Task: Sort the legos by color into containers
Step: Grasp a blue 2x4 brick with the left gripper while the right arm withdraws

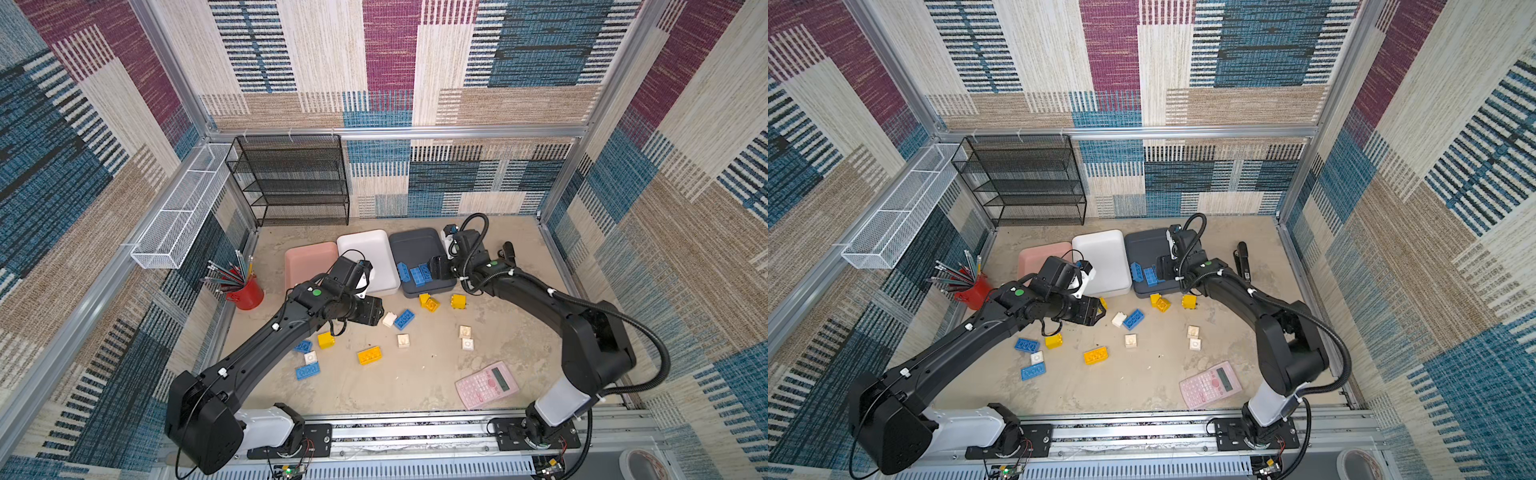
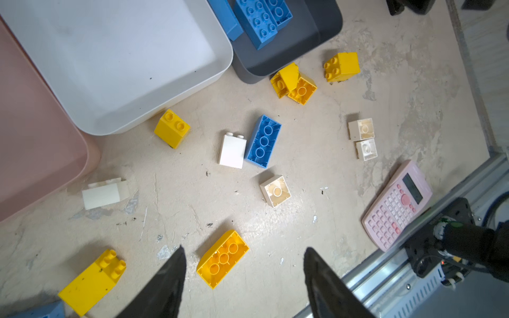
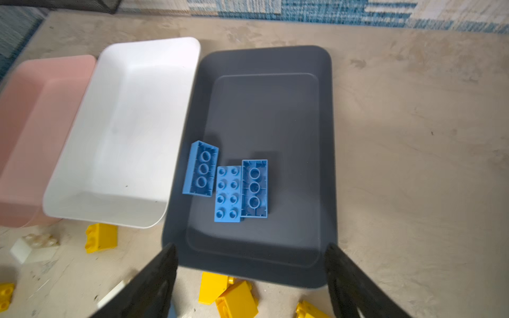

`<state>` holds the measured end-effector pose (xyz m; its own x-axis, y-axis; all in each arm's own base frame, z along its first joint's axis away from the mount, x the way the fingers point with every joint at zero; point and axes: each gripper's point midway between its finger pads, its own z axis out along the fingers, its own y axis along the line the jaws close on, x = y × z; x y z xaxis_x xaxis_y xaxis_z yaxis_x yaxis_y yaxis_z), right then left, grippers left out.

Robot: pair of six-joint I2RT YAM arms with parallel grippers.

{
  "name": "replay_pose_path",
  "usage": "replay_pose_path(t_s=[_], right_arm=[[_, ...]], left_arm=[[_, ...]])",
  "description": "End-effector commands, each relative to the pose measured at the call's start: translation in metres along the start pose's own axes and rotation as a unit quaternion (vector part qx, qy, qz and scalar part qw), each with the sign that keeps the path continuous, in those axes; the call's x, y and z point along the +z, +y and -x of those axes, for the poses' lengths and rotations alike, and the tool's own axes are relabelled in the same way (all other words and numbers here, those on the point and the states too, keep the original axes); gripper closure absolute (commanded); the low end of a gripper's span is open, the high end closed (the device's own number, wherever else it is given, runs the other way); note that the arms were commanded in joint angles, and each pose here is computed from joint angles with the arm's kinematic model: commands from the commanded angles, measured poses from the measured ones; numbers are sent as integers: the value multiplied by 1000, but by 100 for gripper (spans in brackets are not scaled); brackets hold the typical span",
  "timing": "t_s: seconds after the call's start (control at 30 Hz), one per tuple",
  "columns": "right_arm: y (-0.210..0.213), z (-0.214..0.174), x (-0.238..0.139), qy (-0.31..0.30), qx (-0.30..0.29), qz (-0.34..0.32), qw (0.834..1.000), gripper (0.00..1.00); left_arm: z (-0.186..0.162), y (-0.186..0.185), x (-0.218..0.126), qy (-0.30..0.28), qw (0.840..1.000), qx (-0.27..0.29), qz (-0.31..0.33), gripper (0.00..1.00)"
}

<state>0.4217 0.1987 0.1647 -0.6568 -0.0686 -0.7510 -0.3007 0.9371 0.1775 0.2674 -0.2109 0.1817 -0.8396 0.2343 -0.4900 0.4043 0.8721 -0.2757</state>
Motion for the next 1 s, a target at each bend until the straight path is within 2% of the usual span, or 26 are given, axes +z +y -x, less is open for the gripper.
replay_pose_path(t_s=[0.0, 0.17, 0.3, 0.5, 0.6, 0.8, 0.97], right_arm=[[19, 23, -23, -84, -9, 55, 995, 10], [20, 9, -59, -143, 24, 84, 986, 1], [16, -9, -87, -185, 42, 99, 977, 1], [5, -40, -105, -204, 62, 93, 973, 1], [2, -50, -113, -217, 75, 97, 968, 1], [-16, -63, -131, -258, 117, 76, 956, 1], [-23, -73, -146, -292, 122, 75, 946, 1]], left_arm=[[0, -7, 2, 21, 999, 49, -7, 28], [-2, -13, 17, 69, 994, 79, -3, 24], [-2, -17, 29, 89, 991, 104, 8, 23], [-1, -25, 49, 109, 985, 134, 21, 22], [0, -29, 62, 122, 981, 146, 25, 18], [2, -40, 86, 137, 976, 168, 24, 18], [2, -39, 110, 153, 973, 171, 32, 21]])
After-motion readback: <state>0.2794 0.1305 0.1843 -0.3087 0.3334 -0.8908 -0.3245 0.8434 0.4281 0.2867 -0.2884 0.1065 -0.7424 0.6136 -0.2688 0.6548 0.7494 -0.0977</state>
